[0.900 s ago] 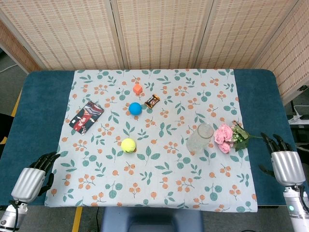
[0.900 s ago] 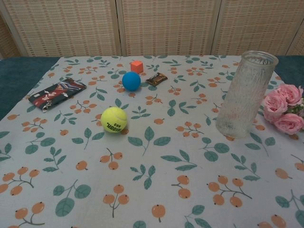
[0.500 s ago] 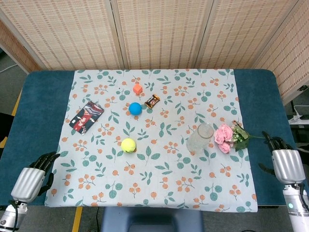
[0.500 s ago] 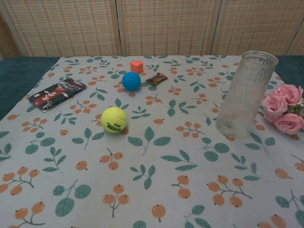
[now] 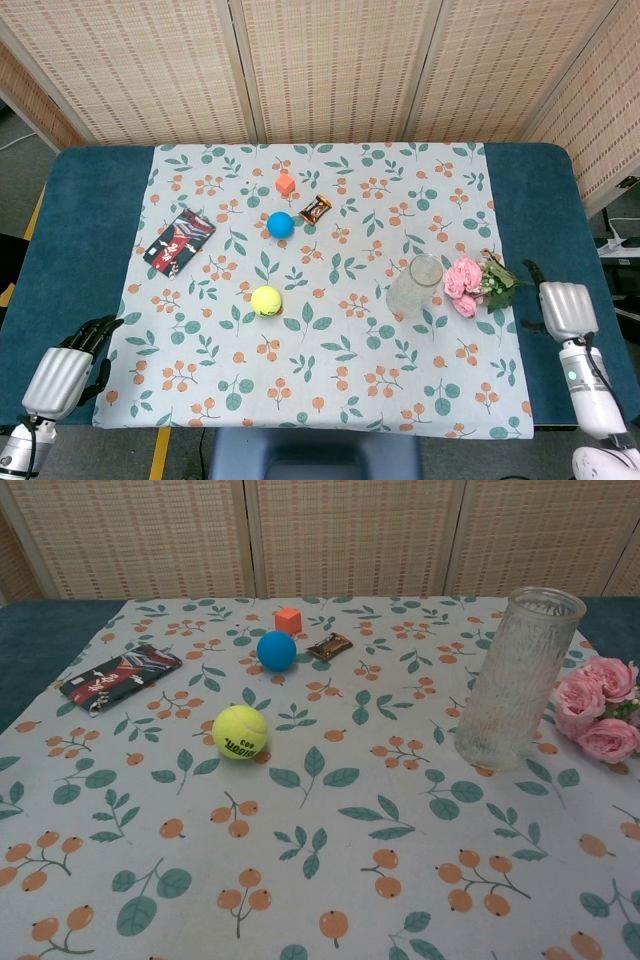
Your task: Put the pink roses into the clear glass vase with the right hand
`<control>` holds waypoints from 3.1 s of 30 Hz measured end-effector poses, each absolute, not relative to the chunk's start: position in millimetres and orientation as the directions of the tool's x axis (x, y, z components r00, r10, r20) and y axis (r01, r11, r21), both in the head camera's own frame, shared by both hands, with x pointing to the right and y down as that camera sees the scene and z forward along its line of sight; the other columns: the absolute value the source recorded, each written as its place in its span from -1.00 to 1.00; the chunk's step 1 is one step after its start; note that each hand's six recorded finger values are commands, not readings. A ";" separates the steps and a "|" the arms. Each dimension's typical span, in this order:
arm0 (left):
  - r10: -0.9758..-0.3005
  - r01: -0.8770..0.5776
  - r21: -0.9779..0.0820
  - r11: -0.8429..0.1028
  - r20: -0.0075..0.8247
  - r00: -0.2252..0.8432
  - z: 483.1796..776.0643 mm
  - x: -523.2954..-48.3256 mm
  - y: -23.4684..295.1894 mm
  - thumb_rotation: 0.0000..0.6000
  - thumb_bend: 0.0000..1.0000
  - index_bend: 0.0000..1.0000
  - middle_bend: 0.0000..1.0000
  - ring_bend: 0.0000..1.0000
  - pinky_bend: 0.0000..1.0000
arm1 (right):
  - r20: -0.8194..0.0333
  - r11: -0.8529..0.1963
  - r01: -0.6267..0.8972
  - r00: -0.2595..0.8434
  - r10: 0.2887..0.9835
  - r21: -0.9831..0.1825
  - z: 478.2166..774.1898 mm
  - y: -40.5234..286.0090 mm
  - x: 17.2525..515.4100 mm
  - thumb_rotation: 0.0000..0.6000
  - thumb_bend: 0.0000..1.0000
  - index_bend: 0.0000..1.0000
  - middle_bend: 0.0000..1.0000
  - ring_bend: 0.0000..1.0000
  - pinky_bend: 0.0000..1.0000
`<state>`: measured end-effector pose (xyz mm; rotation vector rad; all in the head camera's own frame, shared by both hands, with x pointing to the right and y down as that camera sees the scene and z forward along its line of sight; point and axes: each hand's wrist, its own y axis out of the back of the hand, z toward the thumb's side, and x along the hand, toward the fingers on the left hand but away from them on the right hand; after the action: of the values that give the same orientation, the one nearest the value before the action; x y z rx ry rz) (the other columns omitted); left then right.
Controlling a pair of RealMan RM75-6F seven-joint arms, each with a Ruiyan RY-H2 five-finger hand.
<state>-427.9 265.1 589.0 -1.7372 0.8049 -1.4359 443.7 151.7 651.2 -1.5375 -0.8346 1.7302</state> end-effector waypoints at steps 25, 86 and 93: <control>-0.819 -0.006 -0.833 -0.554 0.543 0.187 591.0 -426.1 268.2 1.00 0.27 -0.73 -0.75 -0.69 -0.15 | -0.670 -0.669 -0.163 -0.057 0.740 -0.725 722.6 111.9 394.5 1.00 -0.32 0.75 1.00 0.81 1.00; -0.817 -0.008 -0.832 -0.554 0.542 0.196 589.0 -424.1 269.4 1.00 0.27 -0.73 -0.73 -0.68 -0.15 | -0.110 -0.357 0.681 0.378 0.919 -0.640 519.9 91.8 250.6 1.00 0.21 0.92 1.00 0.77 1.00; -0.814 -0.004 -0.830 -0.558 0.546 0.195 590.2 -423.8 269.9 1.00 0.27 -0.73 -0.72 -0.68 -0.15 | -0.180 -0.416 0.687 0.390 0.903 -0.596 541.3 88.3 259.1 1.00 0.21 0.92 1.00 0.77 1.00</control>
<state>-423.8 269.9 590.2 -1.7580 0.7714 -1.4400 259.1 88.3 541.3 -2.2260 -1.3678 0.6818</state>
